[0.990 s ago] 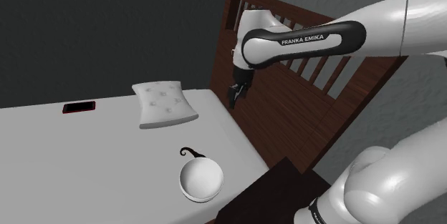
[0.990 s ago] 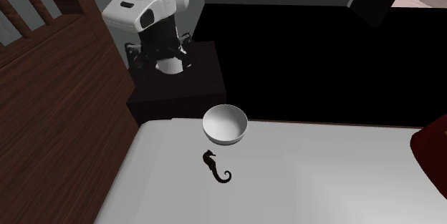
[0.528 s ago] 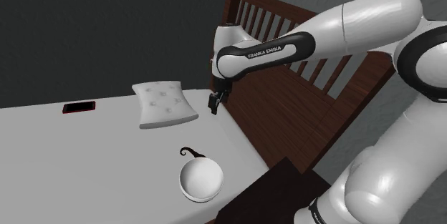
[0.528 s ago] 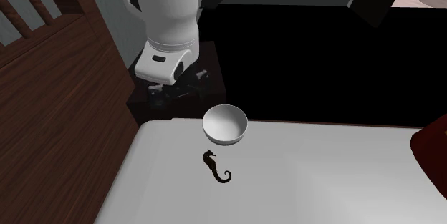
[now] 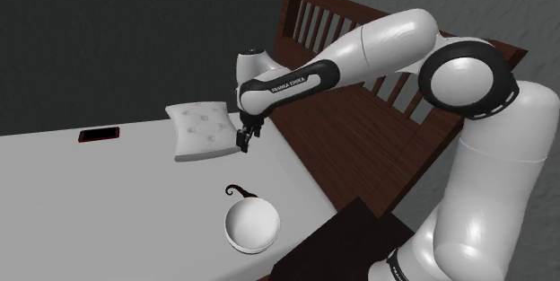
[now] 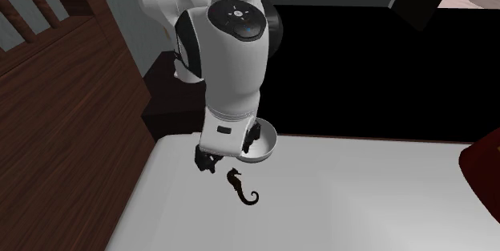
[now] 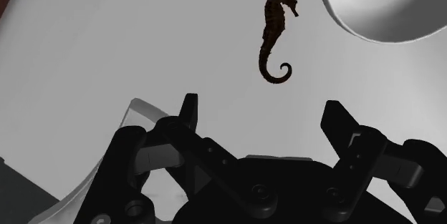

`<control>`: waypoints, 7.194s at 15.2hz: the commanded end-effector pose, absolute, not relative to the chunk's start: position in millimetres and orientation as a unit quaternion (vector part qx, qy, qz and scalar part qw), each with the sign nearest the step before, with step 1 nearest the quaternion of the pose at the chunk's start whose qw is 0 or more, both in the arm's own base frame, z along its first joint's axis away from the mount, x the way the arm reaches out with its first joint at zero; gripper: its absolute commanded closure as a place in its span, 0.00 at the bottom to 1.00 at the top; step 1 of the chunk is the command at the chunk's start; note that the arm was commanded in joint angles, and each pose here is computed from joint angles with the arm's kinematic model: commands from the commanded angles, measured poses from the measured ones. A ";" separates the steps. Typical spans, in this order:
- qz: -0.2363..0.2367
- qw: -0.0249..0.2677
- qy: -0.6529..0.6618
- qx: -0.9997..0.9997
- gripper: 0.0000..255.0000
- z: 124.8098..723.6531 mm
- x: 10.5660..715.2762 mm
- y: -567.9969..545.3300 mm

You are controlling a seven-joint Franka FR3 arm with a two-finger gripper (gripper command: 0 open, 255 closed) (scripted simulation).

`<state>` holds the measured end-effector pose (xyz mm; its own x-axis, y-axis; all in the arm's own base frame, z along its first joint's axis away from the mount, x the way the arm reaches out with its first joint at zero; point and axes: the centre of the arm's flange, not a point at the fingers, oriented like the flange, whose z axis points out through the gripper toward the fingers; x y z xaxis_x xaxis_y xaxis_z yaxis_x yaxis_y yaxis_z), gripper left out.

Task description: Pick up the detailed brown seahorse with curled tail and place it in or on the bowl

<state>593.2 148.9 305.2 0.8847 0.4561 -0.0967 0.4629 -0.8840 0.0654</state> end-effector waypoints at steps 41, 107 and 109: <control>-0.088 0.042 0.328 0.940 0.00 130.6 609.7 187.5; -0.113 0.034 0.349 0.930 1.00 227.8 488.2 206.3; -0.113 0.034 0.349 0.930 1.00 229.4 463.8 216.1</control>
